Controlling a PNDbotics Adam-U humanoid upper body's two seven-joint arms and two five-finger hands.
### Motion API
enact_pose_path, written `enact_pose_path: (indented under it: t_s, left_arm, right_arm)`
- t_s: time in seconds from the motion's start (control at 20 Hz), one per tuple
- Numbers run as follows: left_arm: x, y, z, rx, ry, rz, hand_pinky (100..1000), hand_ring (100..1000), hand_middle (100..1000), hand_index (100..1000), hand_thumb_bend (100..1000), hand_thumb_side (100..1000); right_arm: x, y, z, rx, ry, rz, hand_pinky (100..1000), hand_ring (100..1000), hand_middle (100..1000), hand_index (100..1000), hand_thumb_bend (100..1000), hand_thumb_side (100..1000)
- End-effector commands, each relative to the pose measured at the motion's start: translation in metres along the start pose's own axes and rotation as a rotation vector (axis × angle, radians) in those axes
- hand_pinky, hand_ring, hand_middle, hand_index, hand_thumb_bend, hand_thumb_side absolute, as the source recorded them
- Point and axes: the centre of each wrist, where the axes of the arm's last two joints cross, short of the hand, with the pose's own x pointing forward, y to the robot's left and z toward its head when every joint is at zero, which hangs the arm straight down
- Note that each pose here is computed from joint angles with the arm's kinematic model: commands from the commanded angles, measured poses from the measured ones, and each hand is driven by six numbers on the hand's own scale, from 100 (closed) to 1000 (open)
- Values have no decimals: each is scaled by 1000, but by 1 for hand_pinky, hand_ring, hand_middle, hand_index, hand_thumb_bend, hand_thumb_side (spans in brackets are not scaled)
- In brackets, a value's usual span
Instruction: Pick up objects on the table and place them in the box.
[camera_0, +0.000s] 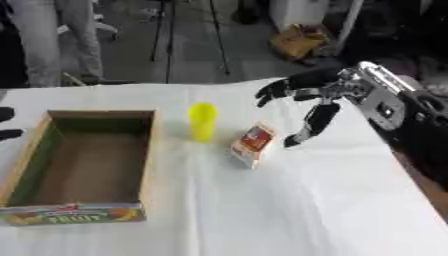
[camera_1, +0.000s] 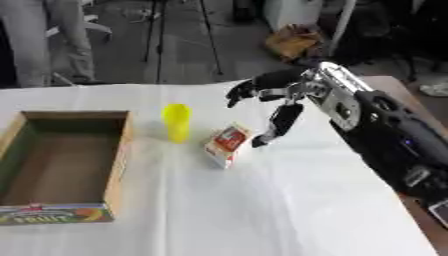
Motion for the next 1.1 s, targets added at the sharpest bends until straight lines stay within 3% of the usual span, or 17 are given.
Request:
enact_pose_path:
  t_s: [0.05, 0.55, 1.1]
  left_arm:
    - [10, 2, -7, -8, -47, -4, 671, 774, 647, 829, 384, 1000]
    - [12, 0, -8, -9, -59, 7, 671, 773, 645, 829, 388, 1000]
    - [14, -1, -9, -12, -68, 16, 671, 773, 645, 830, 388, 1000]
  right_arm:
    - [-4, -19, 6, 47, -8, 76, 1000, 1000, 993, 951, 572, 375]
    - [8, -28, -15, 160, -15, 153, 1000, 1000, 986, 951, 565, 381]
    - [21, -12, -43, 214, -39, 246, 1000, 1000, 982, 951, 563, 386]
